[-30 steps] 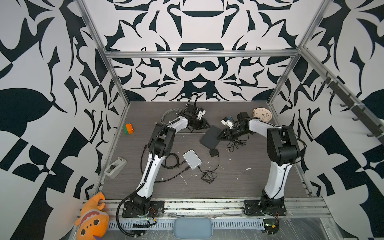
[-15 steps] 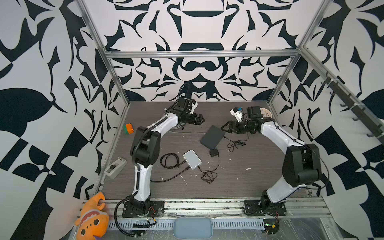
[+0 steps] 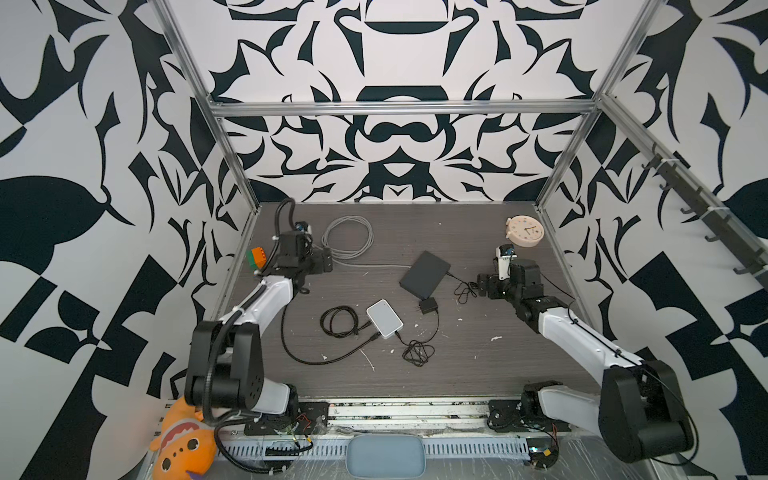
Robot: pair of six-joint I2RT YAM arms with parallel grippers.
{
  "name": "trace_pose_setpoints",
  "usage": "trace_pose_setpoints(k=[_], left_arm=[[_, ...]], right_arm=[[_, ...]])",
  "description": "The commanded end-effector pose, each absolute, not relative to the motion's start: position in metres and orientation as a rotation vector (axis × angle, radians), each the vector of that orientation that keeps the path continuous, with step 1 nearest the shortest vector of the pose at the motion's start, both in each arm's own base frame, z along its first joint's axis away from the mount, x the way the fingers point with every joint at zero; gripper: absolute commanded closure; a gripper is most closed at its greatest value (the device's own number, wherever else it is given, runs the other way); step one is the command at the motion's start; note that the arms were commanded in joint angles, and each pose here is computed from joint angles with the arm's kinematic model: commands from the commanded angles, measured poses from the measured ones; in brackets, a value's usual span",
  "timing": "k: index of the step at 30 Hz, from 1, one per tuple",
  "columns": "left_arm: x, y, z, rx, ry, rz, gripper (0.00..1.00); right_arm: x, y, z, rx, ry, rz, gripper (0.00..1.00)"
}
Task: Insert the plug into the switch port
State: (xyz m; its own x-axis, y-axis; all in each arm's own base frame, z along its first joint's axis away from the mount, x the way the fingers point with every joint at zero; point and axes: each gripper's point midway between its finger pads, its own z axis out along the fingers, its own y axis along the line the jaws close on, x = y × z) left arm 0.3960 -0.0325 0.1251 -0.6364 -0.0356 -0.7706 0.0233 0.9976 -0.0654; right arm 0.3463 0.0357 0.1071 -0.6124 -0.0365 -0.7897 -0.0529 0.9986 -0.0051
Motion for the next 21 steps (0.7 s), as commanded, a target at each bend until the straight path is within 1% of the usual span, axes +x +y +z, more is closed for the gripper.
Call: trace_pose_setpoints(k=[1, 3, 6, 9, 10, 13, 16, 18, 21], left_arm=[[0.399, -0.014, 0.131, 0.023, 2.144, -0.002, 0.01], [0.397, -0.003, 0.112, 0.012, 2.140, 0.045, 0.01], [0.395, 0.002, 0.095, -0.028, 2.080, -0.015, 0.01], [0.399, 0.007, 0.100, -0.045, 2.005, -0.052, 0.01], [0.398, 0.011, 0.089, -0.065, 2.022, -0.065, 0.01], [0.394, 0.029, 0.093, -0.146, 1.882, -0.059, 0.01], [0.394, 0.025, 0.086, -0.135, 1.955, -0.081, 0.01], [0.394, 0.026, 0.089, -0.140, 1.916, -0.075, 0.01], [0.394, 0.026, 0.088, -0.133, 1.944, -0.075, 0.01]], right_arm=[[0.358, 0.022, 0.114, -0.062, 2.108, -0.085, 0.02], [0.357, 0.020, 0.104, -0.057, 2.091, -0.084, 0.02], [0.361, 0.018, 0.103, -0.038, 2.000, -0.075, 0.03], [0.368, 0.019, 0.112, -0.047, 1.901, -0.075, 0.03], [0.371, 0.019, 0.112, -0.044, 1.882, -0.072, 0.03], [0.379, 0.018, 0.087, -0.046, 1.902, -0.066, 0.03], [0.379, 0.015, 0.085, -0.027, 1.900, -0.068, 0.01], [0.384, 0.010, 0.083, 0.003, 1.910, -0.078, 0.01], [0.385, 0.002, 0.080, 0.045, 1.952, -0.113, 0.01]])
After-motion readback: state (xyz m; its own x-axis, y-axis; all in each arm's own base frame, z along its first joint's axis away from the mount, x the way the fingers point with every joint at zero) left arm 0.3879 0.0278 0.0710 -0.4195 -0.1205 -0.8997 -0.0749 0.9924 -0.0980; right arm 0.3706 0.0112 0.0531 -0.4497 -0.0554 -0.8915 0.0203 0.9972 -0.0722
